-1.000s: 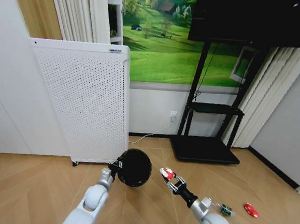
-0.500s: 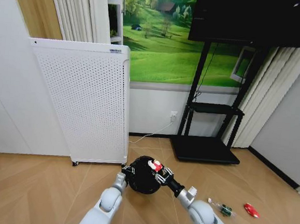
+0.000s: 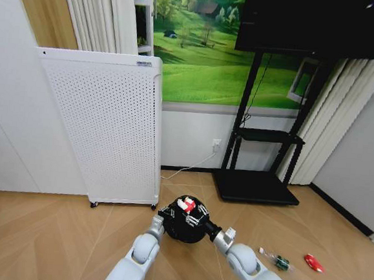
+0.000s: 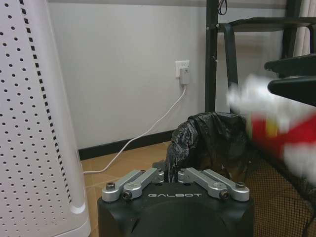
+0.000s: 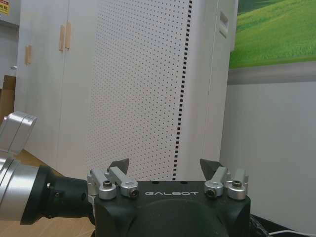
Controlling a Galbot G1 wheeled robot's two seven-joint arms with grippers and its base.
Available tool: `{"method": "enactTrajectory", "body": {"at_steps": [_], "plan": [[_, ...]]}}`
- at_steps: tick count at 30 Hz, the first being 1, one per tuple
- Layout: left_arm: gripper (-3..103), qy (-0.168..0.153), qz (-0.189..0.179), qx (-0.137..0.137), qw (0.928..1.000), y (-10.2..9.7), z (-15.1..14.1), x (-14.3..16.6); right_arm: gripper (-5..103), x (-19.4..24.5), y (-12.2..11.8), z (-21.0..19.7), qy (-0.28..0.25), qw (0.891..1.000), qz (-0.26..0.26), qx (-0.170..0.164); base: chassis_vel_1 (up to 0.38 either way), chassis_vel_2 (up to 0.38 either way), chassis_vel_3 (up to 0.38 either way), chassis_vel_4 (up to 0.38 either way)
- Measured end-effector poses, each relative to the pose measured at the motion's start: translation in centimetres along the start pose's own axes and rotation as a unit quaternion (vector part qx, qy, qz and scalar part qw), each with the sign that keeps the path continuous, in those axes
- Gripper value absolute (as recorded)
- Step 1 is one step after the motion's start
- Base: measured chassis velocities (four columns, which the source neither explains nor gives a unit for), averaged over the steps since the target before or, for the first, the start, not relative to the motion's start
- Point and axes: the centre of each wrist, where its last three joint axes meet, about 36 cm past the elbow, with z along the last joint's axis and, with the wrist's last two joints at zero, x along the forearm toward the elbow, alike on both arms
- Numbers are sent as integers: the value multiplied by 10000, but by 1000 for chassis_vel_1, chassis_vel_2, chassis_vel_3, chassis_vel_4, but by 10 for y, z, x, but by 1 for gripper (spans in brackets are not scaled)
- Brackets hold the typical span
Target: Pick up the trash bin and place the garbage on the floor into it.
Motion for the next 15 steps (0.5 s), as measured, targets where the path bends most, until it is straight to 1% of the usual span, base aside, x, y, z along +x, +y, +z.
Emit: {"method": "enactTrajectory", "body": {"at_steps": [1, 2, 5, 7, 9, 10, 11, 14, 15], "plan": [[7, -4, 2, -2, 10000, 0, 0, 0, 84, 1, -2, -1, 5, 10000, 9, 17, 0, 0, 0, 0], [7, -18, 4, -9, 10000, 0, -1, 0, 98, 3, -5, -2, 9, 10000, 36, 46, 0, 0, 0, 0], [7, -35, -3, -10, 10000, 0, -3, 2, 99, 5, -7, -2, 13, 9999, 131, 59, 0, 0, 0, 0], [7, -86, -30, -29, 10000, 5, -6, 8, 100, 9, -13, -3, 52, 9994, 341, 71, 0, 0, 0, 0], [7, -152, -130, -67, 9998, 17, -13, 20, 100, 17, -29, 0, 151, 9974, 703, 90, 0, 0, 0, 0], [7, -152, -130, -67, 9998, 17, -13, 20, 100, 17, -29, 0, 151, 9974, 703, 90, 0, 0, 0, 0], [7, -185, -183, -82, 9996, 24, -16, 26, 100, 22, -37, 4, 192, 9960, 866, 102, 0, 0, 0, 0], [7, -317, -446, -214, 9983, 52, -28, 56, 100, 39, -60, 11, 309, 9897, 1393, 135, 0, 0, 0, 0], [7, -317, -446, -214, 9983, 52, -28, 56, 100, 39, -60, 11, 309, 9897, 1393, 135, 0, 0, 0, 0]]}}
